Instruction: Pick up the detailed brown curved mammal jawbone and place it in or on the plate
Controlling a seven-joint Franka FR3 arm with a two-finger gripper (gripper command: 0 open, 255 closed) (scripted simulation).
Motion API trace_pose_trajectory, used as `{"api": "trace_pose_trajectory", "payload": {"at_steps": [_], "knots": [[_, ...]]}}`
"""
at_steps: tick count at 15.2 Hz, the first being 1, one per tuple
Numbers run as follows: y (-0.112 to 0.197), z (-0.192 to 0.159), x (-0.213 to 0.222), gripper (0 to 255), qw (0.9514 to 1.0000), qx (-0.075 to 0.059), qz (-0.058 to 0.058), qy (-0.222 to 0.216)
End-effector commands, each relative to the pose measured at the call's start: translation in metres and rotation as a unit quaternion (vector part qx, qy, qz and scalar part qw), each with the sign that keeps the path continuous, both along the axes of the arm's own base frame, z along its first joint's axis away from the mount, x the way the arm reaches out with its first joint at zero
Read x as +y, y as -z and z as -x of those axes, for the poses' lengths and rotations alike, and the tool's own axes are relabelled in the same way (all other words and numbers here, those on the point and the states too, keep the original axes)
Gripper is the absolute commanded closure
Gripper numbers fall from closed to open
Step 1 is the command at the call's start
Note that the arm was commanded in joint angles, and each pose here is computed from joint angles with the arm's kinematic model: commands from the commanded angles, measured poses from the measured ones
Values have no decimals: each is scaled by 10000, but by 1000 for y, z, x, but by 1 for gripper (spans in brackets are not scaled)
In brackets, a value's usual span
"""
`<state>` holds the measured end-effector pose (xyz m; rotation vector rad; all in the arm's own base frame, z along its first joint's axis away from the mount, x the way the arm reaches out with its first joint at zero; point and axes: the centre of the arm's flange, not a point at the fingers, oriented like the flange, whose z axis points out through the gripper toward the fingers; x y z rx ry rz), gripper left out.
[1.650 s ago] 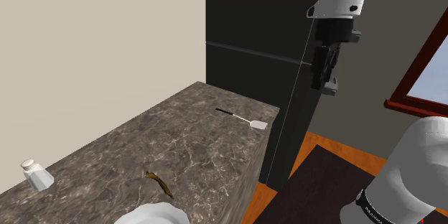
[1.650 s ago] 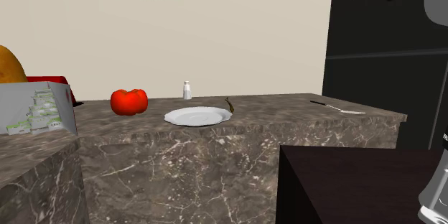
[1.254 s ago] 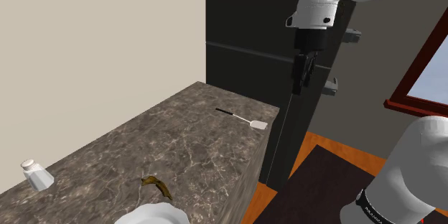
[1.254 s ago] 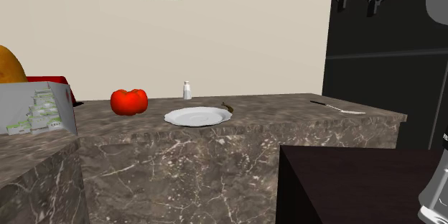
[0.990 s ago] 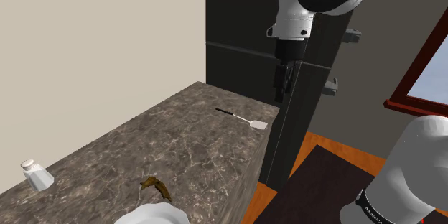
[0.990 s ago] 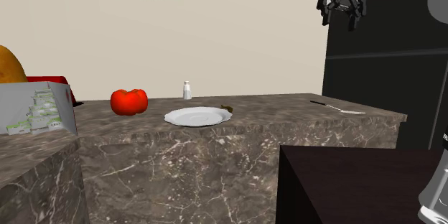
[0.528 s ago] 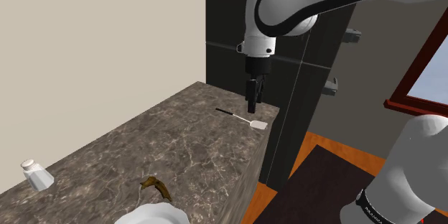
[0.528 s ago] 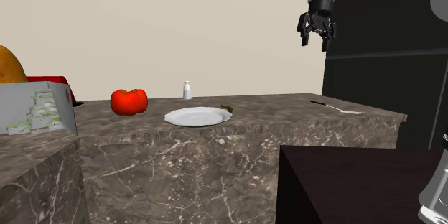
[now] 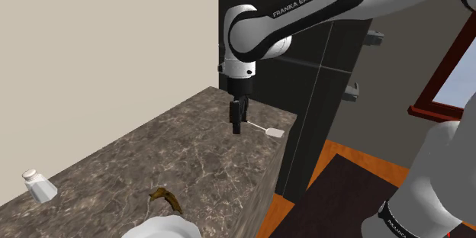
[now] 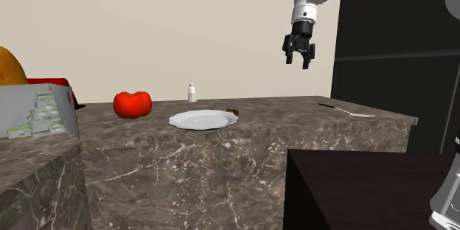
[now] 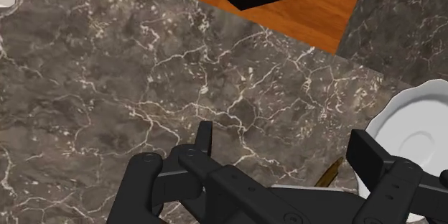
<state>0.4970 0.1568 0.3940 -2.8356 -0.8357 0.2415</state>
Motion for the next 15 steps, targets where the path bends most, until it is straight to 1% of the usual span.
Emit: {"api": "trace_pose_trajectory", "payload": {"at_steps": [1,4,8,11,15], "knots": [[14,-13,18,0,9998,2,-51,-213],[36,-34,46,0,9986,8,-119,-525],[63,-58,85,0,9954,16,-208,-939],[83,-75,116,0,9918,22,-275,-1249],[110,-93,159,0,9854,31,-364,-1661]]}}
